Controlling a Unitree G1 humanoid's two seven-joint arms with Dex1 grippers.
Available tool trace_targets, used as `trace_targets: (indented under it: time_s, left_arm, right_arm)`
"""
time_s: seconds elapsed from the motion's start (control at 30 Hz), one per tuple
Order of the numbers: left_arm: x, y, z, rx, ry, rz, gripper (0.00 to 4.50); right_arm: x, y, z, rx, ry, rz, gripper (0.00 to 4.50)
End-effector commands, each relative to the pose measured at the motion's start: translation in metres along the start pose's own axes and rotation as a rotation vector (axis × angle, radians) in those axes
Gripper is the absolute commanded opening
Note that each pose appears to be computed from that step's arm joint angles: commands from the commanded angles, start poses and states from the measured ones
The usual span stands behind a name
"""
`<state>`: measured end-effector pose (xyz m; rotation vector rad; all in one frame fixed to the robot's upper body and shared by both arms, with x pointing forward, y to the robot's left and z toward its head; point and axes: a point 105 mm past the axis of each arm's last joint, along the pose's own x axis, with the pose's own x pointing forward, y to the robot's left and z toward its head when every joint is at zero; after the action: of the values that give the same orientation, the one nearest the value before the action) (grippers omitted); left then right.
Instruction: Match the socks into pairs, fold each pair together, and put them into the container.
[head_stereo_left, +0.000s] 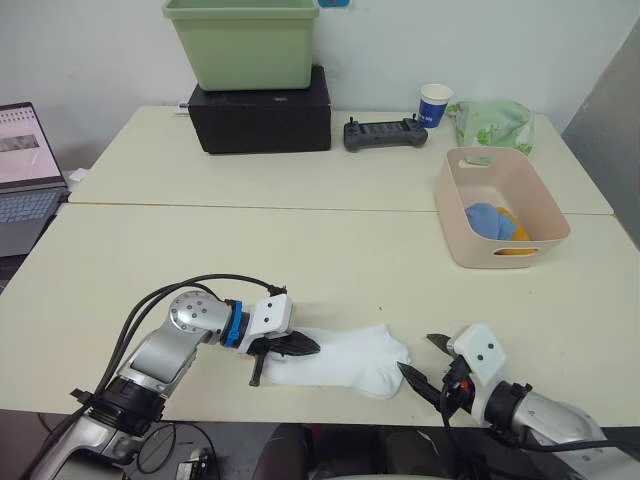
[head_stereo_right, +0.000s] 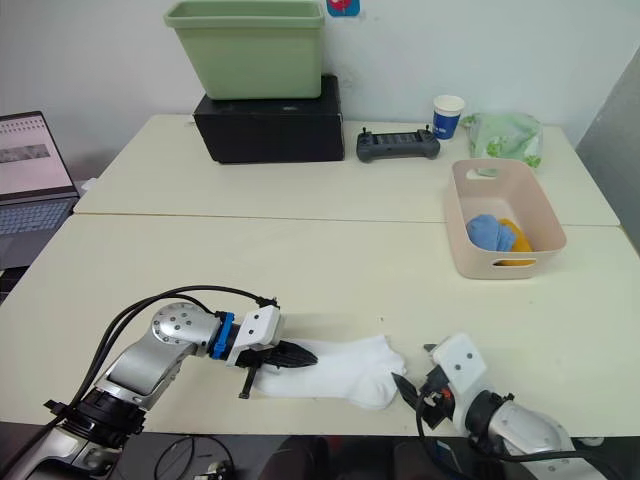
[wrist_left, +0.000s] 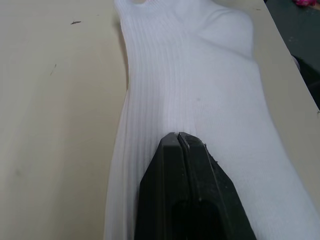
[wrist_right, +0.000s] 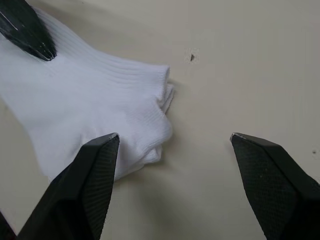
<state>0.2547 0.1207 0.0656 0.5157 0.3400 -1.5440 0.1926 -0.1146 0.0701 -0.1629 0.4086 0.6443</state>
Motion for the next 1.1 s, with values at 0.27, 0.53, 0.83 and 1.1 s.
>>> trace_targets:
  time_s: [0.27, 0.53, 0.83, 1.1]
  left_arm:
    - [0.006, 0.001, -0.009, -0.031, 0.026, 0.012, 0.0]
    - [0.025, 0.007, 0.015, -0.036, -0.066, 0.012, 0.0]
    - [0.06, 0.017, -0.001, 0.027, 0.029, -0.001, 0.0]
    - [0.03, 0.012, 0.03, 0.065, -0.042, -0.036, 0.0]
  right_arm:
    - [0.011, 0.018, -0.002, -0.087, 0.009, 0.051, 0.45]
    - [-0.004, -0.021, 0.007, -0.053, -0.023, -0.048, 0.04]
    - [-0.018, -0.017, 0.036, -0.056, -0.091, 0.041, 0.04]
    - [-0.016, 0.005, 0.056, -0.055, -0.114, 0.174, 0.04]
